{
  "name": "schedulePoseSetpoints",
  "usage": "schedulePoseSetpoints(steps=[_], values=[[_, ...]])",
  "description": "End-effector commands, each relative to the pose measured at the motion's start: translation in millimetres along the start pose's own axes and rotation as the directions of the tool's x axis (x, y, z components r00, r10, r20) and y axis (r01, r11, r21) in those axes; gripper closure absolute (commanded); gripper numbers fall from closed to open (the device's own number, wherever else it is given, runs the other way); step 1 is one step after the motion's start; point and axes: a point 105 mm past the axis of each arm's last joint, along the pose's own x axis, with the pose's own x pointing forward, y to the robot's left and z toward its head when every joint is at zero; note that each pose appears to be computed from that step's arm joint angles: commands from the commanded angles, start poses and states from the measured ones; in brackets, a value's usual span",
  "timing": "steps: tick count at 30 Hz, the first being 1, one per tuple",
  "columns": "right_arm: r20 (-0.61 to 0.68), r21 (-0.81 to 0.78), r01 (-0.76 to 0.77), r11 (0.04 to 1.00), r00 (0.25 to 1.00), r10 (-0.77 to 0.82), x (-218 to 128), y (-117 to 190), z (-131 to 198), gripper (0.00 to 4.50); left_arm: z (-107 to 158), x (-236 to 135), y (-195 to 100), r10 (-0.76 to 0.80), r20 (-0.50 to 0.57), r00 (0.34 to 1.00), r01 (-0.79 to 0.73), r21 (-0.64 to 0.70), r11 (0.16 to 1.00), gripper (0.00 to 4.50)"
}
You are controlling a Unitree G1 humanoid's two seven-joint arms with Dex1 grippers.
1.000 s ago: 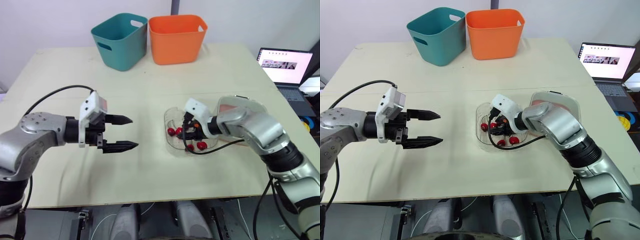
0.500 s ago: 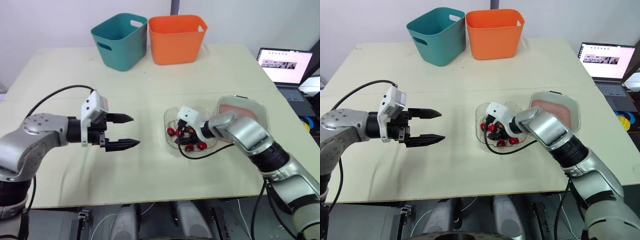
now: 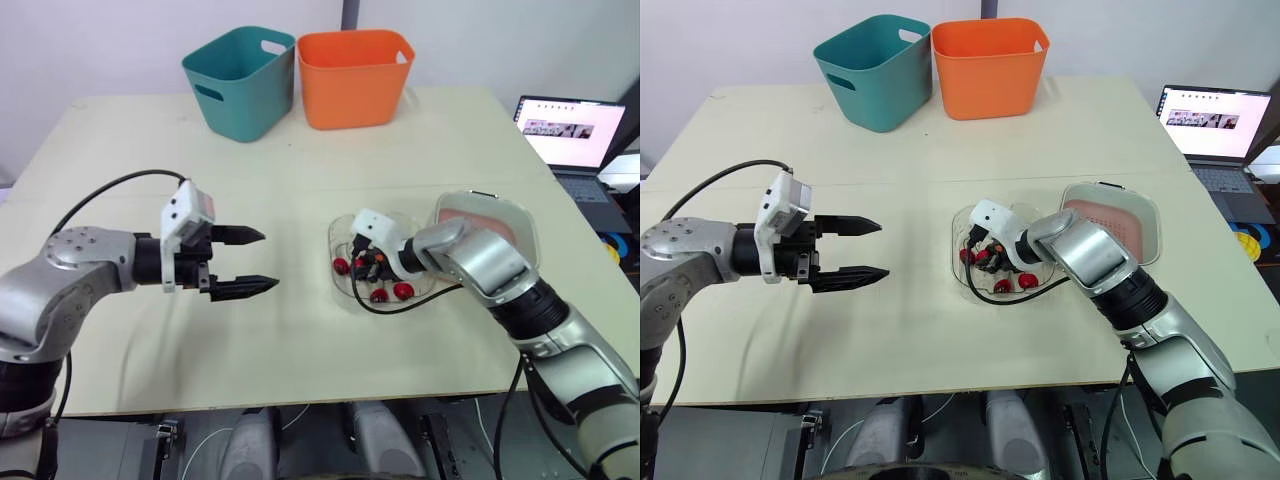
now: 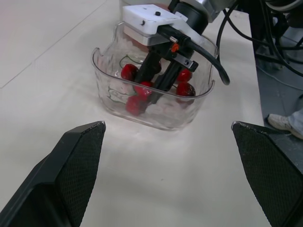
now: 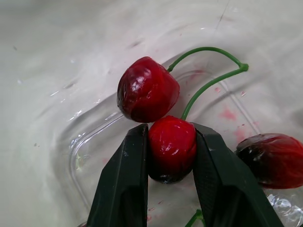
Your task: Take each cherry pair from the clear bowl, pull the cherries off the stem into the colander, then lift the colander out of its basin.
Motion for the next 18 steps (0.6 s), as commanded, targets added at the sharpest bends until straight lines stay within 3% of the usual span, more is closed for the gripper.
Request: schedulePoseSetpoints(steps=[1, 5, 8, 14, 18], values=[[0.04, -0.028, 0.018, 0.999, 0.999, -0.016, -7, -1, 11, 3.19, 10, -2, 3, 0.009, 0.022, 1.0, -0.01, 0.053, 0.999, 0.0], [0.043, -0.023, 0.032, 0.999, 0.999, -0.031, -7, -3, 10, 3.65, 10, -2, 5, 0.008, 0.022, 1.0, -0.009, 0.056, 0.998, 0.0], [0.072, -0.044, 0.054, 0.998, 0.996, -0.05, -17, -5, 14, 3.65, 13, -4, 9, 0.015, 0.03, 0.999, -0.017, 0.055, 0.998, 0.0], [0.242, -0.223, 0.196, 0.955, 0.96, -0.14, -77, -12, 36, 3.65, 36, -18, 20, 0.028, 0.075, 0.997, -0.032, 0.048, 0.998, 0.0], [0.358, -0.421, 0.303, 0.855, 0.922, -0.15, -116, -9, 53, 3.65, 63, -23, 31, 0.005, 0.153, 0.988, -0.012, 0.045, 0.999, 0.0]])
